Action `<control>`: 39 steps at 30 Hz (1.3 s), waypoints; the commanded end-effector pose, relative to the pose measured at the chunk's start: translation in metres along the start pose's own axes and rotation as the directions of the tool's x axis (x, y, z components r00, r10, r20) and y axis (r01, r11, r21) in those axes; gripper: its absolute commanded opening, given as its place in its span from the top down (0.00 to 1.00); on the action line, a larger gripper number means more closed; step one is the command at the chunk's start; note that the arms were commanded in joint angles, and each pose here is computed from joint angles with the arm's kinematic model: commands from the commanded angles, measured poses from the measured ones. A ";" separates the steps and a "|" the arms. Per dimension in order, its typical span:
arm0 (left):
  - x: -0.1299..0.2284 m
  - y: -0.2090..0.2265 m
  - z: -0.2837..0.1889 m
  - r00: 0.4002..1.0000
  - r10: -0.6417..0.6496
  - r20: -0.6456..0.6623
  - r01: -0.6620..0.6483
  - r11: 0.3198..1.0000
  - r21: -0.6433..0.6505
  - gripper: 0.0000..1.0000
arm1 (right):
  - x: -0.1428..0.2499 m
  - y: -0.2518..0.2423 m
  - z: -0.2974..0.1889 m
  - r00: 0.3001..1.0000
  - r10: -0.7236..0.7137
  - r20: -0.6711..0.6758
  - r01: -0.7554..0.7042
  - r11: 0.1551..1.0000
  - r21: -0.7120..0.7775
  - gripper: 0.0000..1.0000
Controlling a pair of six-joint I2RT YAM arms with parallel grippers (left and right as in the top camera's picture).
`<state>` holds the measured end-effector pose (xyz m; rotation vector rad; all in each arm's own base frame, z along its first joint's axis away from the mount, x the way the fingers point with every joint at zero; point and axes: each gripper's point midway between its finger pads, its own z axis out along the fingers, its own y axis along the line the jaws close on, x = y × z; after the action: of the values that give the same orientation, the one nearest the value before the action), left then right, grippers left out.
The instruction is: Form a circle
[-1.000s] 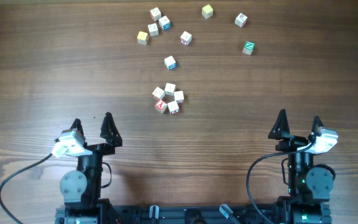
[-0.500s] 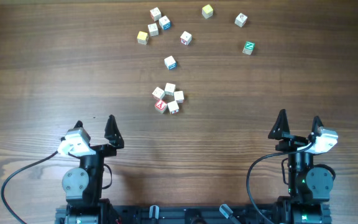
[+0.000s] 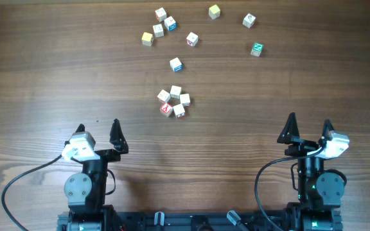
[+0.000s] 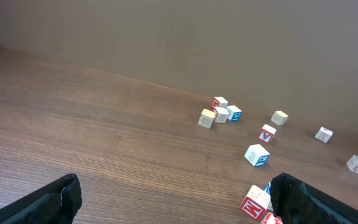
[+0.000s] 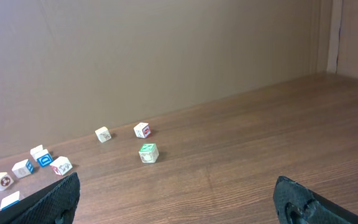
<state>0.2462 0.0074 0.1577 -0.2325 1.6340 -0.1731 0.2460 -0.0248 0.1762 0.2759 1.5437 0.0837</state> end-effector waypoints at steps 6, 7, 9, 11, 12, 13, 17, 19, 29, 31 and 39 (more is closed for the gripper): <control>0.002 -0.004 0.000 1.000 0.023 -0.004 -0.022 0.999 0.023 0.00 | -0.003 -0.001 -0.001 1.000 -0.016 0.014 0.016 1.000 0.004 0.00; 0.002 -0.004 0.000 1.000 0.023 -0.004 -0.023 0.999 0.023 0.00 | -0.003 -0.001 -0.001 1.000 -0.017 0.013 0.017 1.000 0.005 0.00; 0.002 -0.004 0.000 1.000 0.023 -0.004 -0.023 0.999 0.023 0.00 | -0.003 -0.001 -0.001 1.000 -0.017 0.013 0.017 1.000 0.004 0.00; 0.002 -0.004 0.000 1.000 0.023 -0.004 -0.023 0.999 0.023 0.00 | -0.003 -0.001 -0.001 1.000 -0.017 0.013 0.017 1.000 0.005 0.00; 0.002 -0.004 0.000 1.000 0.023 -0.004 -0.023 0.999 0.023 0.00 | -0.003 -0.001 -0.001 1.000 -0.017 0.013 0.017 1.000 0.005 0.00; 0.002 -0.004 0.000 1.000 0.023 -0.004 -0.023 0.999 0.023 0.00 | -0.003 -0.001 -0.001 1.000 -0.017 0.013 0.017 1.000 0.004 0.00; 0.002 -0.004 0.000 1.000 0.023 -0.004 -0.023 0.999 0.023 0.00 | -0.003 -0.001 -0.001 1.000 -0.017 0.013 0.017 1.000 0.005 0.00; 0.002 -0.004 0.000 1.000 0.023 -0.004 -0.022 0.999 0.023 0.00 | -0.003 -0.001 -0.001 1.000 -0.017 0.013 0.017 1.000 0.005 0.01; 0.002 -0.004 0.000 1.000 0.023 -0.004 -0.022 0.999 0.023 0.00 | -0.001 0.007 -0.001 0.997 -0.078 0.009 0.078 0.996 -0.030 0.00; 0.002 -0.004 0.000 1.000 0.023 -0.004 -0.022 0.999 0.023 0.00 | 0.000 0.013 -0.001 0.991 -0.135 0.008 0.135 0.989 -0.054 0.00; 0.002 -0.004 0.000 1.000 0.023 -0.004 -0.022 0.999 0.023 0.00 | 0.001 0.017 -0.002 0.985 -0.174 0.010 0.175 0.982 -0.068 0.00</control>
<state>0.2462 0.0073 0.1577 -0.2300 1.6343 -0.1714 0.2471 -0.0092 0.1762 0.1103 1.5637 0.0159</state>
